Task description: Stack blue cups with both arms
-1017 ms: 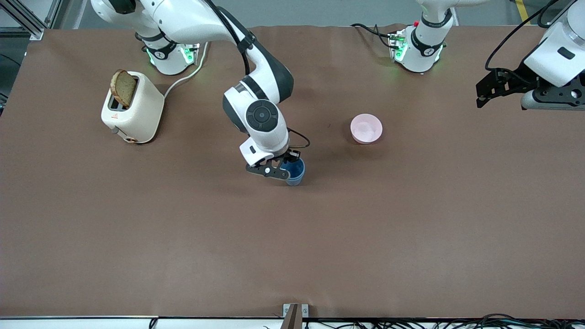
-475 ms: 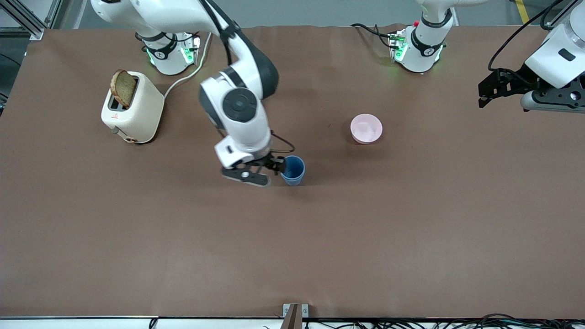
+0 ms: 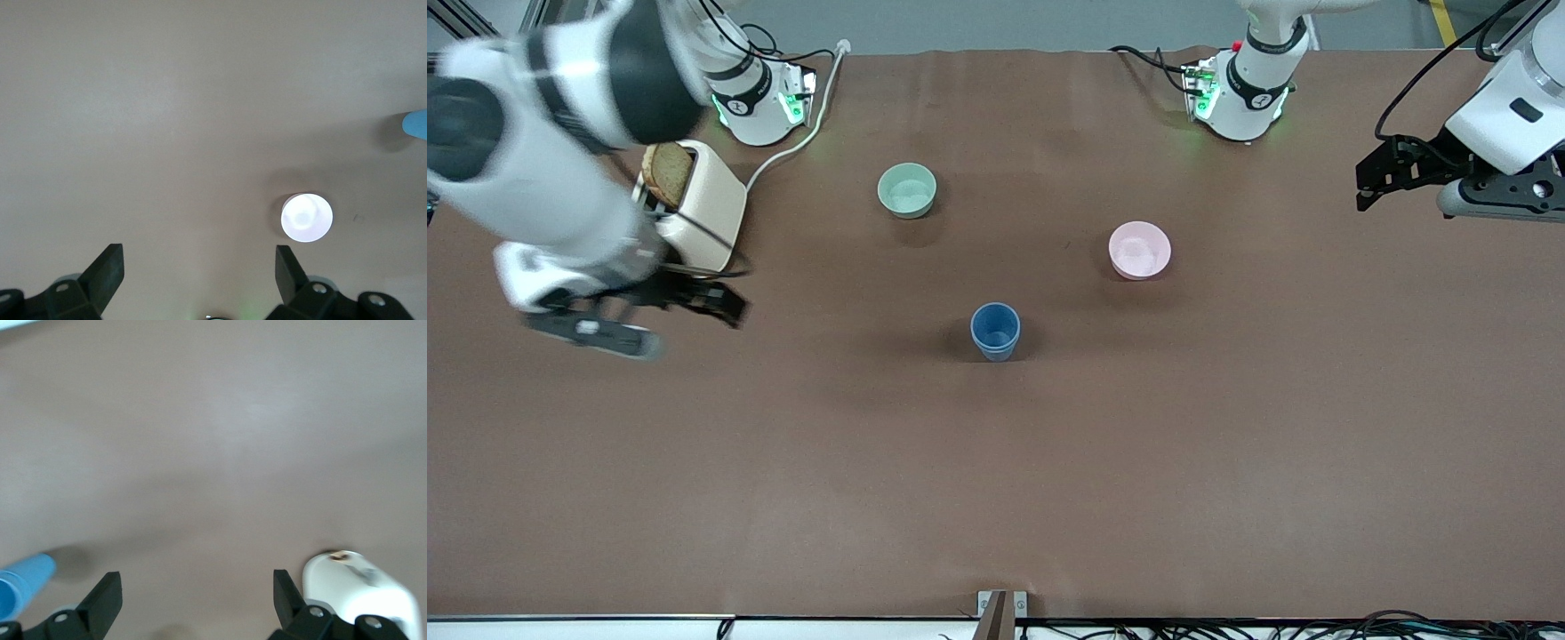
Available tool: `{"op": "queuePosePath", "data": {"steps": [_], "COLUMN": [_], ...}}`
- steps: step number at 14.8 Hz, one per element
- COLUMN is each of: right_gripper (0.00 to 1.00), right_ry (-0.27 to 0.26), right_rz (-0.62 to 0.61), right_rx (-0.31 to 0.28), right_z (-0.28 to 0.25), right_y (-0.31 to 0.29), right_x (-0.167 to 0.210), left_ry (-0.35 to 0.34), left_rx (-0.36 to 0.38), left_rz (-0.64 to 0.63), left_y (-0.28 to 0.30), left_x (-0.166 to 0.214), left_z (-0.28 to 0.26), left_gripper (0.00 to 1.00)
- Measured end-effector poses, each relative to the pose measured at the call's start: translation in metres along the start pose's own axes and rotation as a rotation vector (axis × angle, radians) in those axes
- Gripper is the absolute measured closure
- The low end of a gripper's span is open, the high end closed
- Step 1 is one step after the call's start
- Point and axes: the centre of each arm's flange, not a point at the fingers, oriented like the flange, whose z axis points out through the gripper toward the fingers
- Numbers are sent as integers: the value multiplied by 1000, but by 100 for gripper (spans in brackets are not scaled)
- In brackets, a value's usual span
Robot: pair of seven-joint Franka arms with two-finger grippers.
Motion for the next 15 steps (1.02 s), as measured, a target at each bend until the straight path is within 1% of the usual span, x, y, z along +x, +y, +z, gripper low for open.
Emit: {"op": "queuePosePath", "data": {"steps": [2, 5, 7, 8, 10, 13, 15], "right_gripper": [0, 0, 0, 0, 0, 0, 0], "right_ry": [-28, -52, -61, -56, -49, -39, -31], "right_rz": [-4, -27, -51, -61, -68, -104, -108], "right_rx": [3, 18, 30, 35, 41, 46, 48], "right_z": [-8, -8, -7, -10, -26, -72, -85], "right_y": [64, 151, 197, 211, 218, 204, 199], "right_x": [10, 17, 16, 15, 7, -16, -25], "left_ry": [0, -1, -1, -1, -1, -1, 2], "left_rx": [0, 0, 0, 0, 0, 0, 0], "left_rz": [-2, -4, -4, -4, -5, -5, -5], "left_y": [0, 0, 0, 0, 0, 0, 0], "left_x": [0, 0, 0, 0, 0, 0, 0], "left_z": [0, 0, 0, 0, 0, 0, 0], "left_gripper": [0, 0, 0, 0, 0, 0, 0]}}
